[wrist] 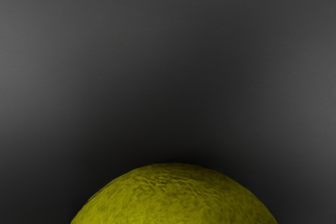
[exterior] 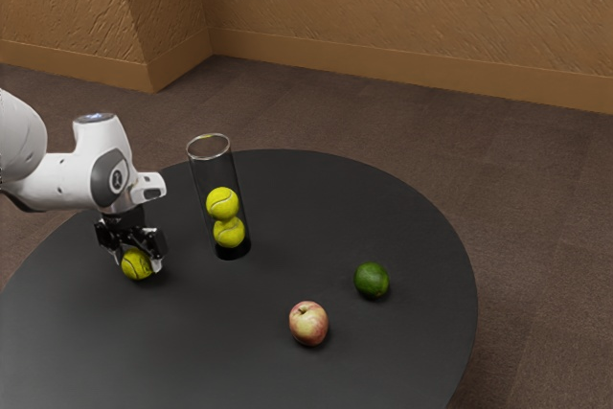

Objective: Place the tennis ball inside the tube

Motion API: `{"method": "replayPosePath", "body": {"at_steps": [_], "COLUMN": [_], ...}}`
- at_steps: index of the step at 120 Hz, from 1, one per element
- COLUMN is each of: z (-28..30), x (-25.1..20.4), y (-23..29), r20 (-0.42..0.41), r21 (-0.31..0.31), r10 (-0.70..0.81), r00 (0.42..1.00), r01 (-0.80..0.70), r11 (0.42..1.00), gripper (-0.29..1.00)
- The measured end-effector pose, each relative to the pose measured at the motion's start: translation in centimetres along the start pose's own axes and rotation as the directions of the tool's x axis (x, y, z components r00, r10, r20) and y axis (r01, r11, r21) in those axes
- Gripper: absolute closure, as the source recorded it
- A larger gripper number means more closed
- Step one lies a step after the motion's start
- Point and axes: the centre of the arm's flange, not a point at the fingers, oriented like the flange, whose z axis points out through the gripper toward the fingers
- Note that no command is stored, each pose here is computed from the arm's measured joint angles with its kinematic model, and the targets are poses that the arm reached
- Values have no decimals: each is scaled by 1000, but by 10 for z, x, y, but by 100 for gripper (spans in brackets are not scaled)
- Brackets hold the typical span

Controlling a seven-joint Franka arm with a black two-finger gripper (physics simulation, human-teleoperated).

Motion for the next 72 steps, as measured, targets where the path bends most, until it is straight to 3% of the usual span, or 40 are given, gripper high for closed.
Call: {"method": "replayPosePath", "body": {"at_steps": [72], "z": [3], "x": [-9], "y": [5], "r20": [8], "r21": [-10], "r10": [40], "r00": [999], "r01": [-40], "r11": [999], "gripper": [6]}}
